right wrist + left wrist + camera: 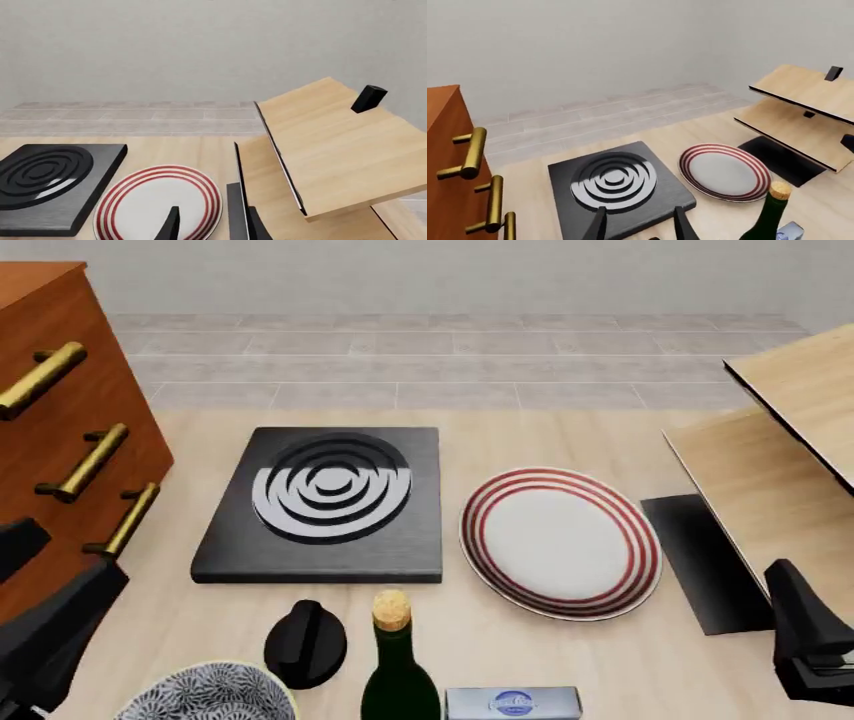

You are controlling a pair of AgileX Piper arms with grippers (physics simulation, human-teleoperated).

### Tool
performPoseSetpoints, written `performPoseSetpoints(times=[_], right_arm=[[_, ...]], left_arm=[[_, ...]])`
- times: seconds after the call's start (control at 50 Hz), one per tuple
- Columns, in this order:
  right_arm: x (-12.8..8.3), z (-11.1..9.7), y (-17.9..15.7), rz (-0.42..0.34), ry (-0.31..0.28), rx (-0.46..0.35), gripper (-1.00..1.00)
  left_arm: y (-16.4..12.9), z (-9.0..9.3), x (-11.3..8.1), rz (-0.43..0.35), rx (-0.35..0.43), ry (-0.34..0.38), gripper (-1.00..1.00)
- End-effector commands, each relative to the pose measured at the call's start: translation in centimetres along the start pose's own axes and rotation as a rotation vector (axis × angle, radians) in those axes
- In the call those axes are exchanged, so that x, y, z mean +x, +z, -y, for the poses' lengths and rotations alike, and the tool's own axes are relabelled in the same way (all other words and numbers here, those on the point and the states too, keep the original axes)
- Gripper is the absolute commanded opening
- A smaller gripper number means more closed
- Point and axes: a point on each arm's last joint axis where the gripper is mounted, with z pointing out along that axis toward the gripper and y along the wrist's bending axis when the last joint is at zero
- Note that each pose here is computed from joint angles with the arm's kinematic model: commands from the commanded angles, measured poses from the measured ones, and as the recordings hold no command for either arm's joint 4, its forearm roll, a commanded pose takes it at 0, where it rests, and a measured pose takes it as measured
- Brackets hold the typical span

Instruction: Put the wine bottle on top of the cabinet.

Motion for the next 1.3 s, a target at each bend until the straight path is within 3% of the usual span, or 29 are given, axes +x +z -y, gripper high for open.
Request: performPoseSetpoints(times=[0.02, 0.32, 0.54, 0.72, 1.02, 1.04, 1.08, 1.3], right_arm=[[0.0, 0.0, 0.0, -0.003, 0.004, 0.0, 1.0], [-0.1, 0.0, 0.0, 0.002, -0.002, 0.0, 1.0], [0.0, 0.0, 0.0, 0.003, -0.003, 0.0, 1.0], [0.0, 0.0, 0.0, 0.003, -0.003, 0.0, 1.0], [0.0, 0.0, 0.1, -0.003, 0.003, 0.0, 1.0], [0.0, 0.0, 0.1, -0.003, 0.003, 0.0, 1.0], [0.0, 0.0, 0.0, 0.001, -0.001, 0.0, 1.0], [0.0, 0.0, 0.0, 0.002, -0.003, 0.0, 1.0]], left_arm=[[0.5, 0.5, -0.5, -0.012, 0.092, -0.014, 1.0], [3.5, 2.4, 0.8, -0.12, 0.271, -0.067, 1.0], [4.7, 3.2, 1.1, -0.158, 0.314, -0.072, 1.0], [4.9, 3.5, -0.4, -0.133, 0.341, -0.124, 1.0], [6.4, 5.0, 0.2, -0.178, 0.408, -0.131, 1.0], [6.3, 5.1, -0.1, -0.17, 0.417, -0.167, 1.0], [6.3, 5.1, -0.7, -0.168, 0.422, -0.171, 1.0], [7.3, 6.1, 0.0, -0.218, 0.459, -0.083, 1.0]])
